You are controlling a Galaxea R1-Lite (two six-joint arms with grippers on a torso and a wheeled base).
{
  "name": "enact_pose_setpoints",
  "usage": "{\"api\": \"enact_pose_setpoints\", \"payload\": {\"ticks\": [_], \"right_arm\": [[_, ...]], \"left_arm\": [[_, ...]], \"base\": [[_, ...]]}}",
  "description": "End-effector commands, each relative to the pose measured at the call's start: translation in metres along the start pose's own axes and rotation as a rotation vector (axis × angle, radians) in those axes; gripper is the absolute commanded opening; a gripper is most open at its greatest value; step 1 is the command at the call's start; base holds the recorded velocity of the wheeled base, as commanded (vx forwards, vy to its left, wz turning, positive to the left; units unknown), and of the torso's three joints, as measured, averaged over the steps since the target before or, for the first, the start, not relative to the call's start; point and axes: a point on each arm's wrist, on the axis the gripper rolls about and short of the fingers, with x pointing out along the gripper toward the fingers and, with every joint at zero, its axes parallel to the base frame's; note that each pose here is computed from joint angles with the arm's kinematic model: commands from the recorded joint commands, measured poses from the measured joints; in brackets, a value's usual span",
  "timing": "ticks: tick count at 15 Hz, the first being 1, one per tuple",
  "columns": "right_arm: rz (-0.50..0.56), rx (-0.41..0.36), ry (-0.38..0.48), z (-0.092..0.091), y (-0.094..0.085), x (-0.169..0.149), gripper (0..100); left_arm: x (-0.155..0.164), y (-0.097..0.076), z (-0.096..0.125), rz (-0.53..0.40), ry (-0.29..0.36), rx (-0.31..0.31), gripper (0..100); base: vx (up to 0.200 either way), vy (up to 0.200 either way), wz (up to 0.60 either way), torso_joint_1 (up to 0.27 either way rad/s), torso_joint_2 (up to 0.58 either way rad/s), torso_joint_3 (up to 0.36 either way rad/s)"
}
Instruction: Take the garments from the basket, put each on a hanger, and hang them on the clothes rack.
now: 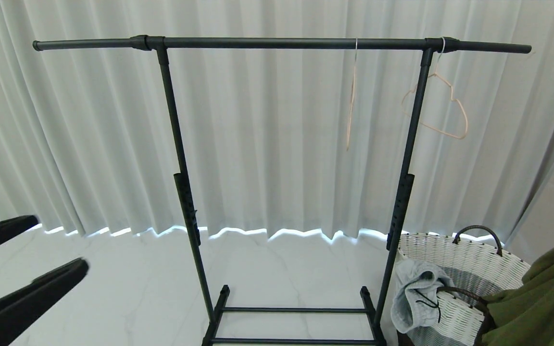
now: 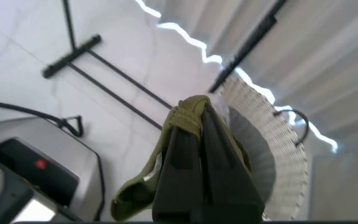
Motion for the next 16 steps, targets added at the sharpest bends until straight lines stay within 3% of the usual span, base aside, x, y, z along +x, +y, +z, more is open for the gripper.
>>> {"api": "enact_pose_setpoints", "payload": {"ticks": [1, 2, 5, 6, 7, 9, 10, 11, 13, 16], "right_arm": [[0.042, -0.004, -0.008, 0.010, -0.001, 0.007, 0], [0.059, -0.001, -0.003, 0.011, -0.002, 0.012, 0], [0.132, 0.019, 0.017, 0.010, 0.001, 0.024, 0], [0.151, 0.024, 0.023, 0.007, 0.003, 0.027, 0], [0.153, 0.026, 0.028, 0.005, 0.004, 0.029, 0], [0.158, 0.037, 0.047, -0.004, 0.005, 0.037, 0], [0.156, 0.049, 0.047, -0.007, 0.006, 0.040, 0], [0.153, 0.073, 0.043, -0.009, 0.006, 0.042, 0], [0.146, 0.100, 0.044, -0.011, 0.006, 0.044, 0], [0.147, 0.123, 0.054, -0.015, 0.007, 0.045, 0]], "left_arm": [[0.105, -0.010, 0.012, -0.180, 0.221, -0.037, 100], [0.121, -0.018, 0.007, -0.210, 0.268, -0.049, 100], [0.160, -0.069, -0.022, -0.310, 0.463, -0.135, 100], [0.171, -0.094, -0.026, -0.338, 0.495, -0.162, 100], [0.175, -0.108, -0.024, -0.350, 0.492, -0.173, 100], [0.202, -0.173, -0.045, -0.316, 0.569, -0.230, 100], [0.210, -0.194, -0.058, -0.327, 0.608, -0.222, 100], [0.218, -0.216, -0.065, -0.358, 0.618, -0.221, 100], [0.240, -0.253, -0.068, -0.393, 0.599, -0.284, 100], [0.271, -0.279, -0.076, -0.399, 0.577, -0.313, 100]], "base": [[0.000, 0.000, 0.00, 0.000, 0.00, 0.000], [0.000, 0.000, 0.00, 0.000, 0.00, 0.000], [0.000, 0.000, 0.00, 0.000, 0.00, 0.000], [0.000, 0.000, 0.00, 0.000, 0.00, 0.000], [0.000, 0.000, 0.00, 0.000, 0.00, 0.000], [0.000, 0.000, 0.00, 0.000, 0.00, 0.000], [0.000, 0.000, 0.00, 0.000, 0.00, 0.000], [0.000, 0.000, 0.00, 0.000, 0.00, 0.000], [0.000, 0.000, 0.00, 0.000, 0.00, 0.000], [0.000, 0.000, 0.00, 0.000, 0.00, 0.000]]}}
